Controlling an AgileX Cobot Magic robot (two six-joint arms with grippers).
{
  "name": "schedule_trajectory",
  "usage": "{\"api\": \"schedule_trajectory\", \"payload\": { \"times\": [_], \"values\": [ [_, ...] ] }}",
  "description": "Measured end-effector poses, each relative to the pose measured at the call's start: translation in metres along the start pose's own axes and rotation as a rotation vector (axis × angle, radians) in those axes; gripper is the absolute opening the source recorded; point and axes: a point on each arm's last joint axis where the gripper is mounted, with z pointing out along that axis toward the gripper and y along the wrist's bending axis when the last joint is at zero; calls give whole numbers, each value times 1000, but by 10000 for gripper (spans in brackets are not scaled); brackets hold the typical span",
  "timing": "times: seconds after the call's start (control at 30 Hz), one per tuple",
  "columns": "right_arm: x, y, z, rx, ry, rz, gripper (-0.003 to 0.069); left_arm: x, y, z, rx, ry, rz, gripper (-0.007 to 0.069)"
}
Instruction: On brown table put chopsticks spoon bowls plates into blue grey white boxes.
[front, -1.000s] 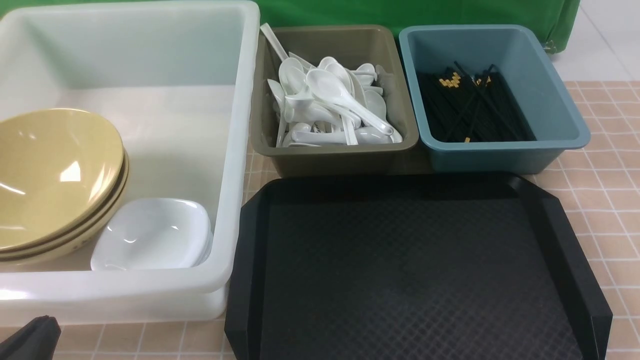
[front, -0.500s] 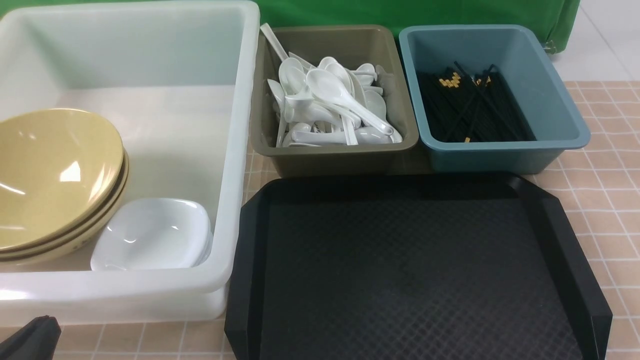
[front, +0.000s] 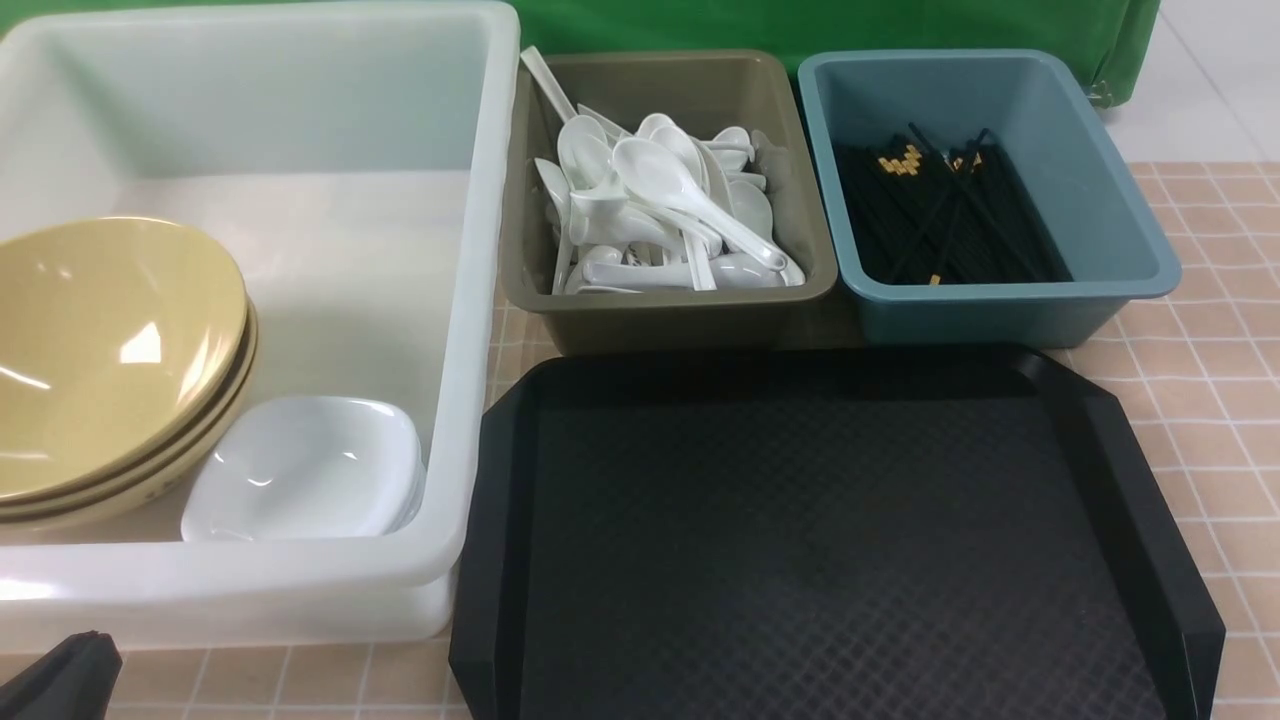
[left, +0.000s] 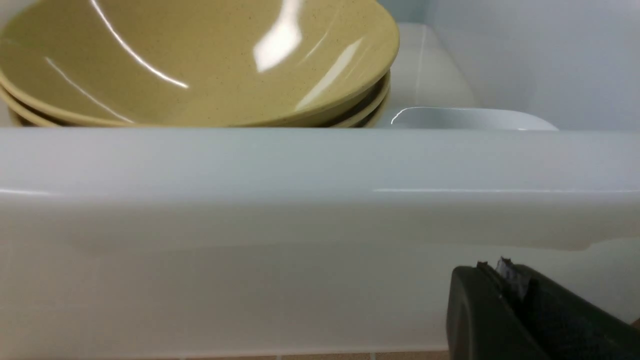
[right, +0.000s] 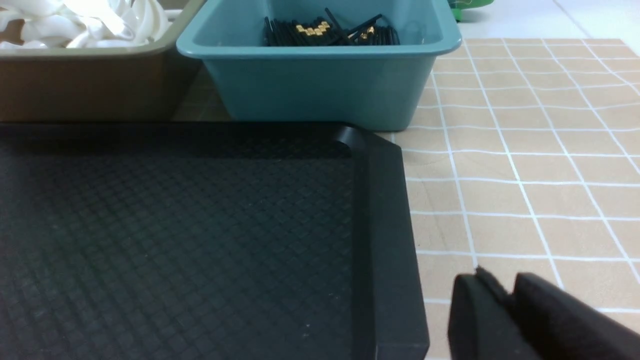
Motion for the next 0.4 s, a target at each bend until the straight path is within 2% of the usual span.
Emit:
{"api": "schedule_trajectory", "payload": {
  "times": [0.4],
  "values": [
    [0, 0, 0, 0, 0, 0, 146, 0, 0, 0, 0, 0, 0, 5]
  ]
}}
